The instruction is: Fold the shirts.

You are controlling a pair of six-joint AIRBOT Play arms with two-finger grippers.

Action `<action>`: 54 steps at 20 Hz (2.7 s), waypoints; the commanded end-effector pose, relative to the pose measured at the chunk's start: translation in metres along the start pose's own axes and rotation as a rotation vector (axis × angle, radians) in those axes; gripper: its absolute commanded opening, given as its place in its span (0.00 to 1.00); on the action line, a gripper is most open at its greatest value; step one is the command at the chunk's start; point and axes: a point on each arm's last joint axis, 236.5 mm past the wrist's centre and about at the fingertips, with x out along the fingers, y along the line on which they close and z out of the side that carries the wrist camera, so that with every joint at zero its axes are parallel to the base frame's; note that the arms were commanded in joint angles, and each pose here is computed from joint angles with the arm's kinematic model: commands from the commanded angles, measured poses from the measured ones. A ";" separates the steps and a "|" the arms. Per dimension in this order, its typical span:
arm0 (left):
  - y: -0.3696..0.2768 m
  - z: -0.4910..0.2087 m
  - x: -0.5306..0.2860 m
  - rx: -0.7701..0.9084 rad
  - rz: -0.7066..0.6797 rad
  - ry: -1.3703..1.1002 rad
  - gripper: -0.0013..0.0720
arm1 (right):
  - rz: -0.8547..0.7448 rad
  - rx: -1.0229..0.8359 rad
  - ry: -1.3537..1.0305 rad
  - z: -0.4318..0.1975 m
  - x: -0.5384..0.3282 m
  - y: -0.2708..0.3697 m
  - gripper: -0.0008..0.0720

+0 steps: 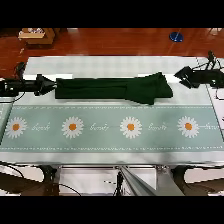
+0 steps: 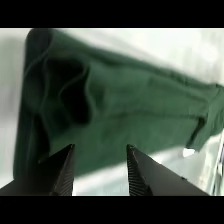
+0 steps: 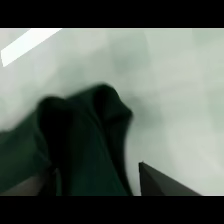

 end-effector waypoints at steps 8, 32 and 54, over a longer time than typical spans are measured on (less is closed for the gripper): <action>-0.010 -0.039 0.001 0.014 -0.010 0.163 0.56 | 0.091 0.037 0.208 -0.053 0.053 0.001 0.80; -0.171 -0.130 0.115 0.181 -0.118 0.333 0.05 | 0.013 -0.238 0.461 -0.122 -0.033 0.064 0.05; -0.189 -0.277 0.261 0.086 -0.075 0.479 0.05 | 0.129 -0.333 0.381 -0.145 -0.092 0.159 0.05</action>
